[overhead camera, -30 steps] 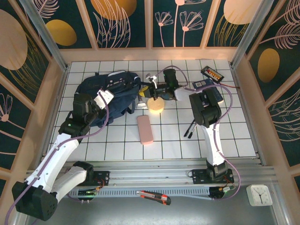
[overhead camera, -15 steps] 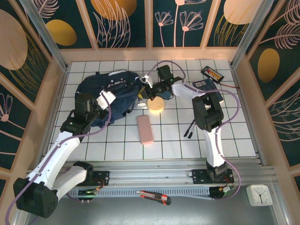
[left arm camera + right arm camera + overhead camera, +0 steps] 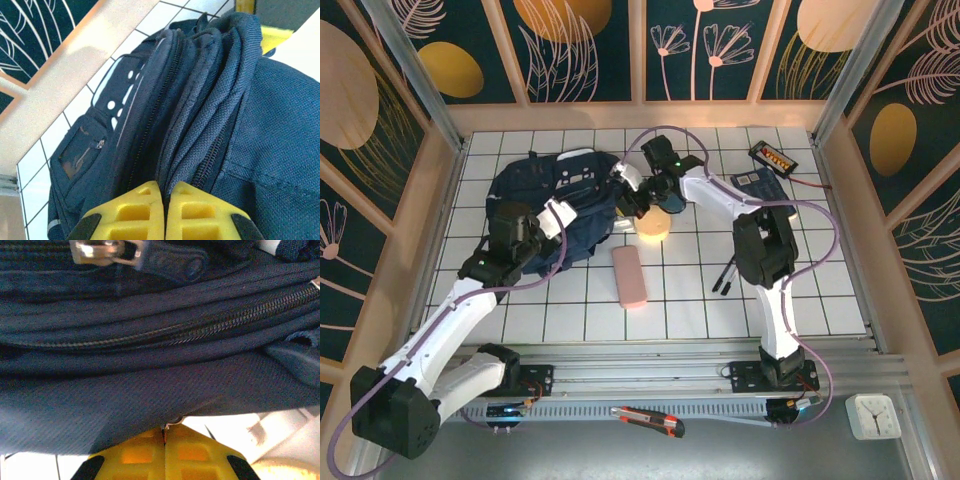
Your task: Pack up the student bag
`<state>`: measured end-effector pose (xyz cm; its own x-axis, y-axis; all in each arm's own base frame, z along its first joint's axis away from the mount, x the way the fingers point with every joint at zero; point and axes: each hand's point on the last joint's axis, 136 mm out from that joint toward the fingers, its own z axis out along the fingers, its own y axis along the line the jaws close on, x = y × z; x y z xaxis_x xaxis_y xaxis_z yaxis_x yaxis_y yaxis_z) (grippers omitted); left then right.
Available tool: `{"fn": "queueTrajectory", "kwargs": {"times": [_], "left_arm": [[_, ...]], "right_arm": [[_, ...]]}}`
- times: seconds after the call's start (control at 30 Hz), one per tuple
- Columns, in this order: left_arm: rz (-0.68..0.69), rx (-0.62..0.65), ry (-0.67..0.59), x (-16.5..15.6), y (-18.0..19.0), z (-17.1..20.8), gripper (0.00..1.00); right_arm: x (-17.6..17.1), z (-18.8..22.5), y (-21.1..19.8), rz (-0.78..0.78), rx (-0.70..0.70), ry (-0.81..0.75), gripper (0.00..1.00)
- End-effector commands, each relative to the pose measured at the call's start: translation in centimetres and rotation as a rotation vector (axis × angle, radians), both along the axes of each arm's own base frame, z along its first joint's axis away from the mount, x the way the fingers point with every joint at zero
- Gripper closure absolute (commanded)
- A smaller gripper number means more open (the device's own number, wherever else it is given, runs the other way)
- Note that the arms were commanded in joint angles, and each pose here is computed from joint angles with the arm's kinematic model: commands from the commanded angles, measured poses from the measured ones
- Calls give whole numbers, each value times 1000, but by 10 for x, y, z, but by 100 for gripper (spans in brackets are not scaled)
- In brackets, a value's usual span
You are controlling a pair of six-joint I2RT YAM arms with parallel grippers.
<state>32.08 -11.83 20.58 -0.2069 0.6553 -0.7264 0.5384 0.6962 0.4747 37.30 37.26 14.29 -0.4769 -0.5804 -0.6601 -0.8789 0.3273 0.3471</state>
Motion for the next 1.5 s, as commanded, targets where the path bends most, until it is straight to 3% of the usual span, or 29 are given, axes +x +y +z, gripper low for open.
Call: {"fn": "queueTrajectory", "kwargs": {"times": [0.0,0.17,0.37,0.53,0.67,0.9,1.13,1.27,1.33,1.37,1.4,1.47], "left_arm": [[74,-12,-115,17,7,24,100],[163,-20,-104,22,19,23,100],[105,-146,-62,24,-8,33,100],[24,-324,-79,19,-37,55,100],[-5,-325,-34,14,-49,45,100],[-50,-356,-25,9,-61,46,100],[-103,-387,-1,-1,-72,43,100],[-81,-437,-15,-6,-67,51,100],[-52,-461,-35,-8,-61,60,60],[-36,-468,-49,-8,-58,65,49],[-20,-473,-63,-9,-53,68,44],[-2,-472,-65,-9,-50,71,43]], "right_arm": [[-33,51,-12,15,44,-3,100],[-58,64,-17,68,105,12,100],[-79,63,3,127,113,38,100],[-66,37,11,27,21,20,100],[-66,53,37,2,83,-4,100],[-106,66,77,117,175,52,100],[-98,90,78,76,312,75,100],[-92,84,66,38,308,79,100],[-94,74,53,26,275,75,100],[-96,70,48,21,266,70,100],[-99,62,38,10,251,67,100],[-103,53,22,-19,244,42,100]]}}
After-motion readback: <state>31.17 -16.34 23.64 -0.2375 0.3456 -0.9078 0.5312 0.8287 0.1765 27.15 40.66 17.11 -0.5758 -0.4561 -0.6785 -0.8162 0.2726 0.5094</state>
